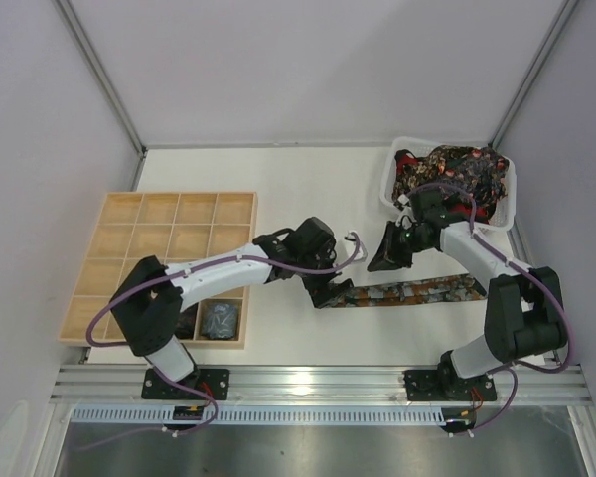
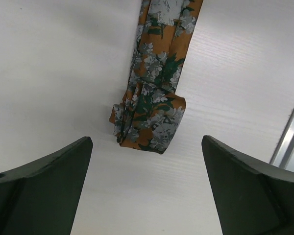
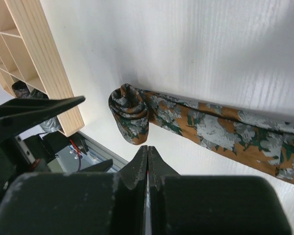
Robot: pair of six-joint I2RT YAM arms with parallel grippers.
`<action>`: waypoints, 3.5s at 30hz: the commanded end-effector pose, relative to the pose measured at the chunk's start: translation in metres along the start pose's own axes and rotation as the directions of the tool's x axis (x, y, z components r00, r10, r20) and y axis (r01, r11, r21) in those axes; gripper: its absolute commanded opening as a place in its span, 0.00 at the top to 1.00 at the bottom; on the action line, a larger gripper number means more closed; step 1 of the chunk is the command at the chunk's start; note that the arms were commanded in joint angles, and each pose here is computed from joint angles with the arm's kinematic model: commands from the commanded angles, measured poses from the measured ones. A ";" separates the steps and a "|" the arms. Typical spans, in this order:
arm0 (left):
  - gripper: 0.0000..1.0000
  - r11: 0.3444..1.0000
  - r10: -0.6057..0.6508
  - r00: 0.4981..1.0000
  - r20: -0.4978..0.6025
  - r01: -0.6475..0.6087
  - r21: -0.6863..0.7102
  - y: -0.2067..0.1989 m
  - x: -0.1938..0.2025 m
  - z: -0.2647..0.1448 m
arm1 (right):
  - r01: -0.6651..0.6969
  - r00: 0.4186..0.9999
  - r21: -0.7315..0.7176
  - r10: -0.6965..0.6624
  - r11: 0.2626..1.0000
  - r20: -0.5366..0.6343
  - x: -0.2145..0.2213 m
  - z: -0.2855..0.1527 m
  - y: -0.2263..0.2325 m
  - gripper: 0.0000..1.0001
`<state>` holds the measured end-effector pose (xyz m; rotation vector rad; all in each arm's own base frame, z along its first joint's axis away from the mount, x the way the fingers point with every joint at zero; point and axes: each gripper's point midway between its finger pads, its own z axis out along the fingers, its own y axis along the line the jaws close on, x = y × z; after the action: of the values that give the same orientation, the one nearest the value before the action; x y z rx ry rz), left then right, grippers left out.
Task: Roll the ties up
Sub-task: Roll the tie
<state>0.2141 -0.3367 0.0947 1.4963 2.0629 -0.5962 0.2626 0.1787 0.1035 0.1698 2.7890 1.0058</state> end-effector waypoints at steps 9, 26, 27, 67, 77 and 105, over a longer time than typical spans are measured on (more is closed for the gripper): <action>0.00 0.981 0.188 0.979 -0.083 -0.191 -0.024 0.008 0.020 0.046 | -0.029 1.000 -0.002 0.029 1.000 0.004 0.018 -0.013 -0.004 0.99; 0.12 0.978 0.207 0.961 -0.185 -0.211 -0.001 0.010 0.047 0.071 | -0.032 0.999 -0.010 0.032 0.999 0.005 0.018 -0.014 -0.003 0.99; 0.15 0.977 0.208 0.959 -0.192 -0.212 -0.004 0.011 0.048 0.071 | -0.030 1.000 -0.010 0.030 0.999 0.006 0.018 -0.013 -0.003 0.99; 0.00 0.926 -0.292 0.829 0.477 0.369 -0.075 0.040 -0.055 -0.110 | 0.018 0.997 -0.078 -0.023 0.997 -0.070 0.029 0.024 0.033 1.00; 0.00 0.681 -0.708 0.576 0.409 0.710 0.179 0.053 -0.021 -0.115 | 0.096 0.984 -0.091 -0.108 0.991 -0.145 0.035 0.069 0.073 1.00; 0.06 0.462 -0.886 0.458 0.077 0.854 0.238 0.023 -0.001 -0.024 | 0.098 0.984 0.048 -0.090 0.994 -0.151 0.031 0.071 0.002 1.00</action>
<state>0.2303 -0.2997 0.1009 0.2439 2.5991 -1.1713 0.2412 0.2405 0.0516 0.0129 2.9488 1.0114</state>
